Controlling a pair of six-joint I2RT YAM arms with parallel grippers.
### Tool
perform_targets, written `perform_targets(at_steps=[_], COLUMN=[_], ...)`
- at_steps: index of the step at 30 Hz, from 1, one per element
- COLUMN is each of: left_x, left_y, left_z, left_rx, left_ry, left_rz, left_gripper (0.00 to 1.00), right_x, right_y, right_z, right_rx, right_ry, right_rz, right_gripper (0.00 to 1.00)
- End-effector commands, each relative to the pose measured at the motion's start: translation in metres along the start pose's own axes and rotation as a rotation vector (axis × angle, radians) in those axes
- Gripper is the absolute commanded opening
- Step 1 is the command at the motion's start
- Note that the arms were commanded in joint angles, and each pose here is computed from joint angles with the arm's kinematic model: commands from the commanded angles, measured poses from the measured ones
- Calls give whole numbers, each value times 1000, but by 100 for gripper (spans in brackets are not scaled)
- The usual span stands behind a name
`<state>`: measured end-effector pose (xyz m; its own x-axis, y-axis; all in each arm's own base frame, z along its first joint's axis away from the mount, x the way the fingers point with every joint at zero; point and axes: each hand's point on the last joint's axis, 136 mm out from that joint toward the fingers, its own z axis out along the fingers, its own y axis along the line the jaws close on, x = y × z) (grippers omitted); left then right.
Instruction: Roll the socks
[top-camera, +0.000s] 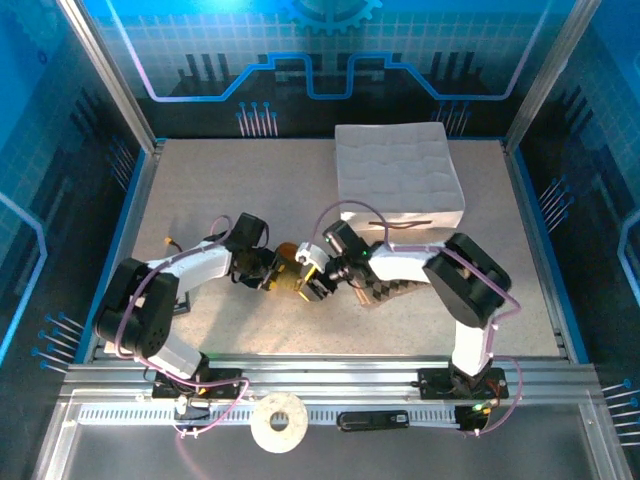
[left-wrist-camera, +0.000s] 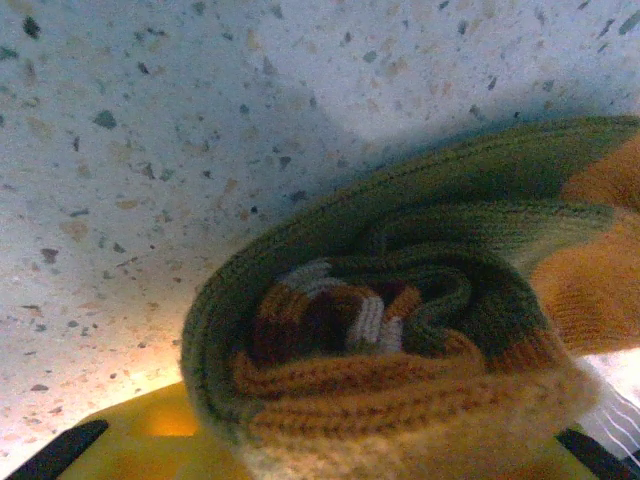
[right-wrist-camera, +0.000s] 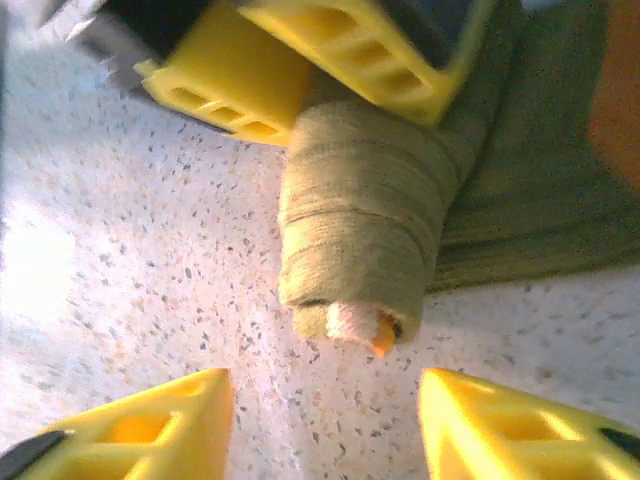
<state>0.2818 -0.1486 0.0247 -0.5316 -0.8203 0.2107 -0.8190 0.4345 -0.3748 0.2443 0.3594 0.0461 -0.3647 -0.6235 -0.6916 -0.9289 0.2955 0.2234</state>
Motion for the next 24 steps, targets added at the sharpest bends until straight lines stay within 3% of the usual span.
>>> perform_targets(at_steps=[1,9,13,16,19,21,24], left_x=[1,5,4,2,0,-3,-8], left_y=[58,44,41,35,22,10,-2], left_z=[6,12,14,12,2,-12,-40], left_rx=[-258,-284,-291,-273,-237,-192,-130], left_ry=[-1,69,87,88,74,48,-7], left_rz=[-26,-7,-11,-7,21,41,40], left_gripper=[36,38,38,38,43,50,64], right_x=[-29,-49,-48,-33,-15,0,15], right_y=[-4,-2,-5,-13,-24,-27,-20], right_z=[-10,11,27,41,51,54,57], right_rx=[289,585,592,567,533,470,345], right_ry=[-126,-14,41,102,164,212,243], right_rz=[-422,-800,-854,-816,-716,-621,-507], right_gripper=[62,64,62,51,28,17,7])
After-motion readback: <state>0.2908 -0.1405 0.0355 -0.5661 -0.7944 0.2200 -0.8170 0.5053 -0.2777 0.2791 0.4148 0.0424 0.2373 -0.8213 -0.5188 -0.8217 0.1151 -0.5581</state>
